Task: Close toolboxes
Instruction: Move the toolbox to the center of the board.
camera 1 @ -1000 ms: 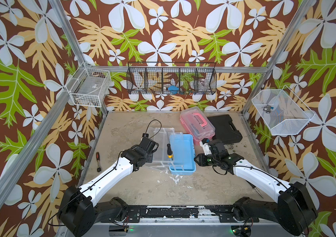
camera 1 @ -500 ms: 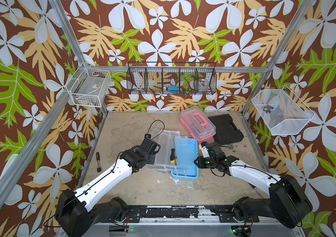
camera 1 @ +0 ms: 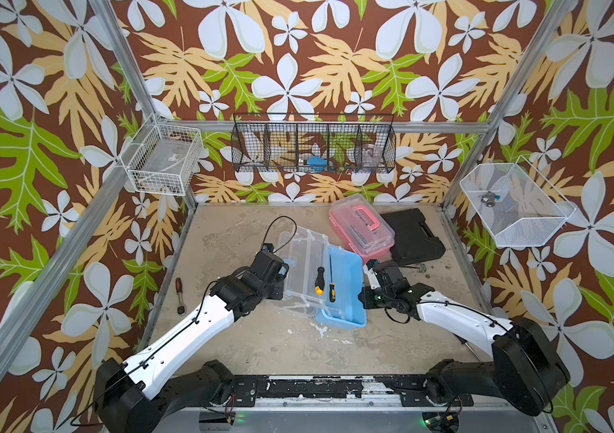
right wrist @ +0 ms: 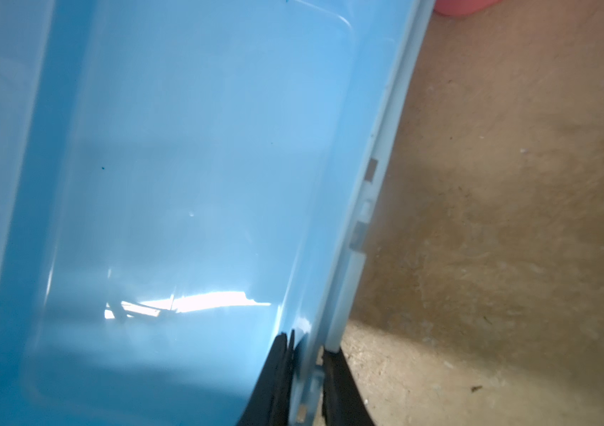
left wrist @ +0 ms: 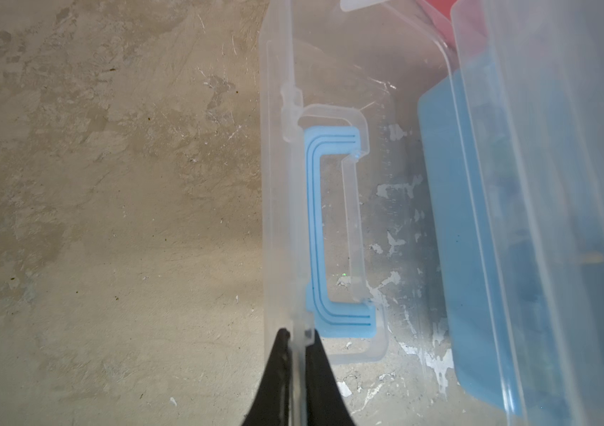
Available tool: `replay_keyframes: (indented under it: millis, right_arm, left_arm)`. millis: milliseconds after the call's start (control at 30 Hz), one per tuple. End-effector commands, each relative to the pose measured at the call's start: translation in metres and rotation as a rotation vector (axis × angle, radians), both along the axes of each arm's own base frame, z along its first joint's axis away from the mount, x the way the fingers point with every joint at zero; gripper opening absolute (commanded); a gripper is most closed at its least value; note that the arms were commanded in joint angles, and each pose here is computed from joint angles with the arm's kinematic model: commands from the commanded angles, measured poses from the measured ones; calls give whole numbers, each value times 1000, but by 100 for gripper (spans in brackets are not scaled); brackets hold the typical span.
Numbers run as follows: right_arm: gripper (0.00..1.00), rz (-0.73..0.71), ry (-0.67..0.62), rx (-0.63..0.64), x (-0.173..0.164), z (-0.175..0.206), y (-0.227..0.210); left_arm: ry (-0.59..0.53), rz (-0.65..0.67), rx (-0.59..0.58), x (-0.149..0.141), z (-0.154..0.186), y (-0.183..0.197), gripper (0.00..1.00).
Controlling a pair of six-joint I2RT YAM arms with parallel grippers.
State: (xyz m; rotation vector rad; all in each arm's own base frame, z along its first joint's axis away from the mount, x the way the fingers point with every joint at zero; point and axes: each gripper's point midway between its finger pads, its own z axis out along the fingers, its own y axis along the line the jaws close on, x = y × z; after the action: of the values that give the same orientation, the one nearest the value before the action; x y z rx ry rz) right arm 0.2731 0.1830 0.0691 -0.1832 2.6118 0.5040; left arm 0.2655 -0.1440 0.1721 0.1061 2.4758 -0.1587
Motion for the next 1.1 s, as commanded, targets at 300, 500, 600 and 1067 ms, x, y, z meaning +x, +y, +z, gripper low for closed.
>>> replay_keyframes:
  millis: [300, 500, 600, 1067]
  right_arm:
    - [15, 9, -77, -129, 14, 21, -6]
    - [10, -21, -89, -198, 19, 21, -18]
    - [6, -32, -95, -221, 21, 19, -22]
    - [0, -20, -95, -209, 20, 13, -18]
  left_arm:
    - [52, -6, 110, 6, -33, 2, 16]
    - [77, -2, 159, 9, -43, 5, 17]
    - [80, 3, 190, 11, -43, 8, 17]
    - [77, 38, 104, 10, -48, 3, 75]
